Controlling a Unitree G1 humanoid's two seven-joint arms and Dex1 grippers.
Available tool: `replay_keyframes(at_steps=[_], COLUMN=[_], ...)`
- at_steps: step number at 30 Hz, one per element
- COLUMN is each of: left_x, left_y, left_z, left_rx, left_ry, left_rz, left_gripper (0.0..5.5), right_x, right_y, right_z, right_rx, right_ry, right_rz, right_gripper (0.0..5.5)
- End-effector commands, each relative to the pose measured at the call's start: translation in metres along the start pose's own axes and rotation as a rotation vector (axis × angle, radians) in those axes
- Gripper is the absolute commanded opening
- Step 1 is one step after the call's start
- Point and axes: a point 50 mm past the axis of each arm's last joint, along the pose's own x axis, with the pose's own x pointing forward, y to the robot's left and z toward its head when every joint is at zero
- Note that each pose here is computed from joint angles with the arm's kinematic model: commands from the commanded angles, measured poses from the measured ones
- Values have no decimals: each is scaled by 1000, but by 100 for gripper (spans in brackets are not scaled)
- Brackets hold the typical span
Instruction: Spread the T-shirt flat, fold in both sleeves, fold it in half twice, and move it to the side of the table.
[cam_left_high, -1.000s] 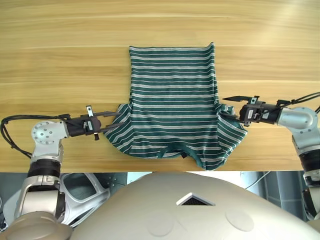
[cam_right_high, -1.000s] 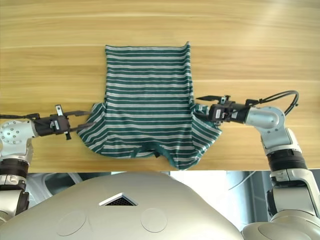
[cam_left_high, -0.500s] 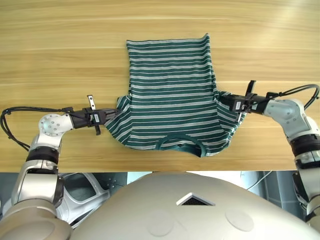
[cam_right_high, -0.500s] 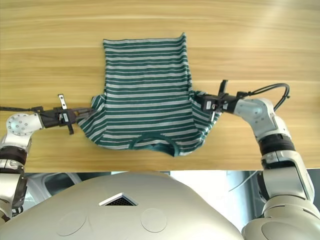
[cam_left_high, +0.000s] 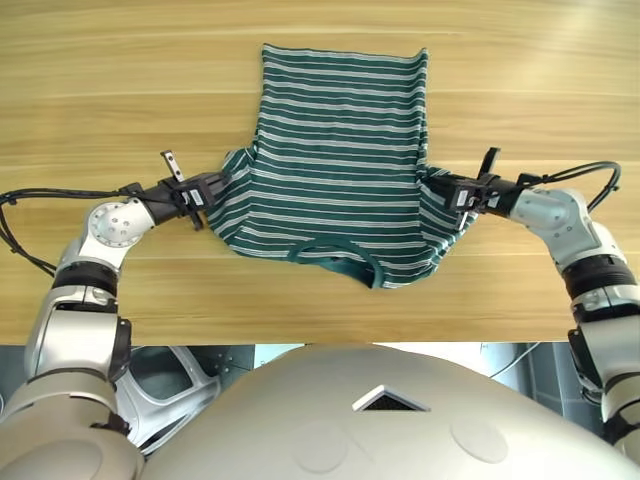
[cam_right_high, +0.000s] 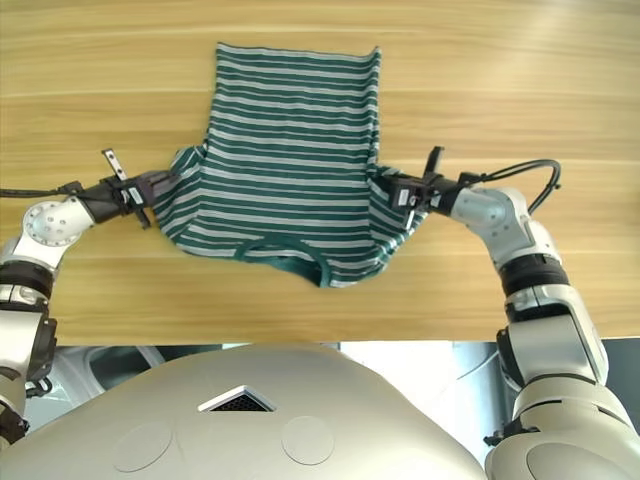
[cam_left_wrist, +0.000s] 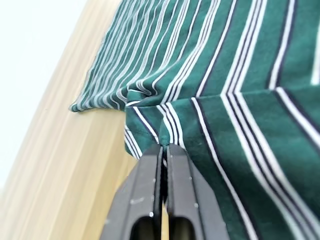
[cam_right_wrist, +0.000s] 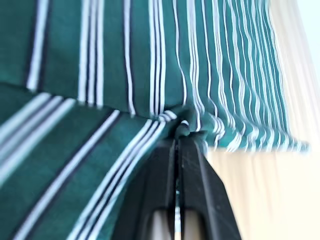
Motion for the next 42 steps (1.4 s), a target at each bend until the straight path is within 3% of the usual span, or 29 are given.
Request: replay_keyframes(at_steps=[1, 5, 9, 13, 21, 27, 31, 38, 42], left_x=[4, 6, 9, 9, 7, 6, 7, 6, 5], left_y=[-7, -13, -13, -13, -14, -13, -13, -14, -14], left_z=[1, 0, 1, 2, 1, 0, 0, 1, 1], left_rx=[8, -1, 0, 4, 0, -1, -1, -16, -24], left_ry=[-7, -11, -14, -17, -16, -12, -11, -24, -34], left_rz=[-24, -42, -48, -51, -42, -35, -33, -27, -20], left_gripper=[0, 0, 0, 0, 0, 0, 0, 0, 0], right_x=[-26, -42, -31, -18, -1, -18, -41, -56, -34], right_y=[-28, -47, -44, -42, 4, 13, -13, -44, -79], right_z=[37, 52, 75, 61, 23, 10, -3, -1, 4], right_rx=[-91, -161, -199, -186, -129, -78, -77, -66, -99], right_ry=[-158, -177, -272, -184, 33, 96, 200, 168, 153], right_rz=[-117, -202, -170, -127, 167, 239, 101, -127, -316], right_gripper=[3, 3, 3, 3, 3, 100, 164, 279, 358])
